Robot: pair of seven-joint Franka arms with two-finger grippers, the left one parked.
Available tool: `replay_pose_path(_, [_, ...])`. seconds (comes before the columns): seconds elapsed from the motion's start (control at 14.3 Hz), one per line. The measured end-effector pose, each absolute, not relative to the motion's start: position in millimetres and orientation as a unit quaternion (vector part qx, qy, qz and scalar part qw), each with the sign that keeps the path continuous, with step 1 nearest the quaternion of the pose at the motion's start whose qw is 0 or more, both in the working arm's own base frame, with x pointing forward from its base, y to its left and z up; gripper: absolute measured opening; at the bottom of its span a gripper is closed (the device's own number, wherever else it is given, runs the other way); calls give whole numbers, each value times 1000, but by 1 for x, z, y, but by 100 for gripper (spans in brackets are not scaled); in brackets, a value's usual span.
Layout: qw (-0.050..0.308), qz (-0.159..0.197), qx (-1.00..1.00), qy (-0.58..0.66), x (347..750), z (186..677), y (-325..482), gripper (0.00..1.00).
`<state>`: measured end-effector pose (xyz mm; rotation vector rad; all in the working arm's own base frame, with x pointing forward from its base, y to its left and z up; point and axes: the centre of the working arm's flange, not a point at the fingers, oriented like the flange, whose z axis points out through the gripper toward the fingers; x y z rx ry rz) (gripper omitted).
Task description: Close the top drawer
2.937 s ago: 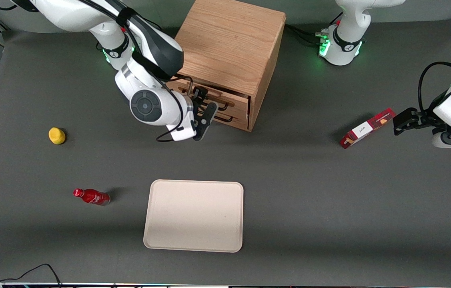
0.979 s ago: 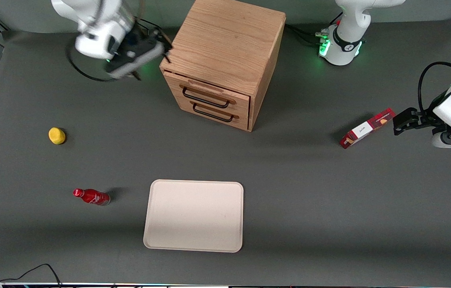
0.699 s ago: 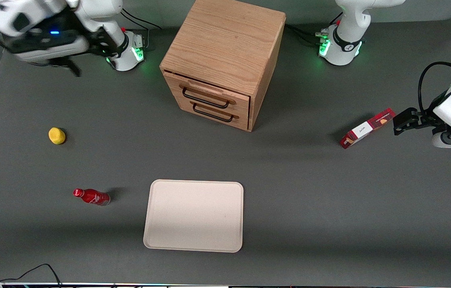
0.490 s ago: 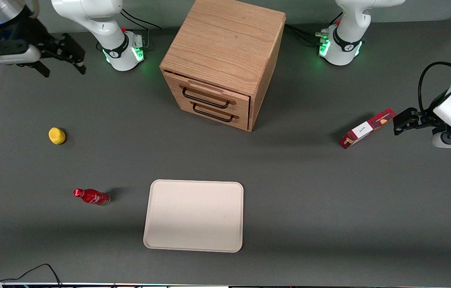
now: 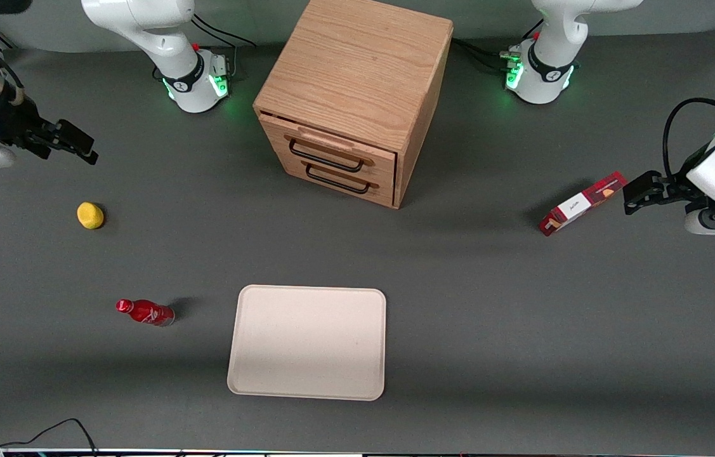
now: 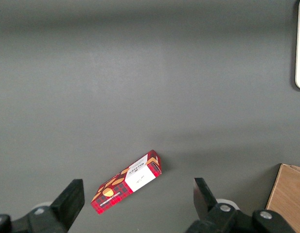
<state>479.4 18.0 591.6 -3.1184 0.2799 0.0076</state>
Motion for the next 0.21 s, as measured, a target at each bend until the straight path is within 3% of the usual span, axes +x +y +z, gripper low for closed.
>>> replay_pose_path(0.21, [2,-1,-997,83,479,586,18,100])
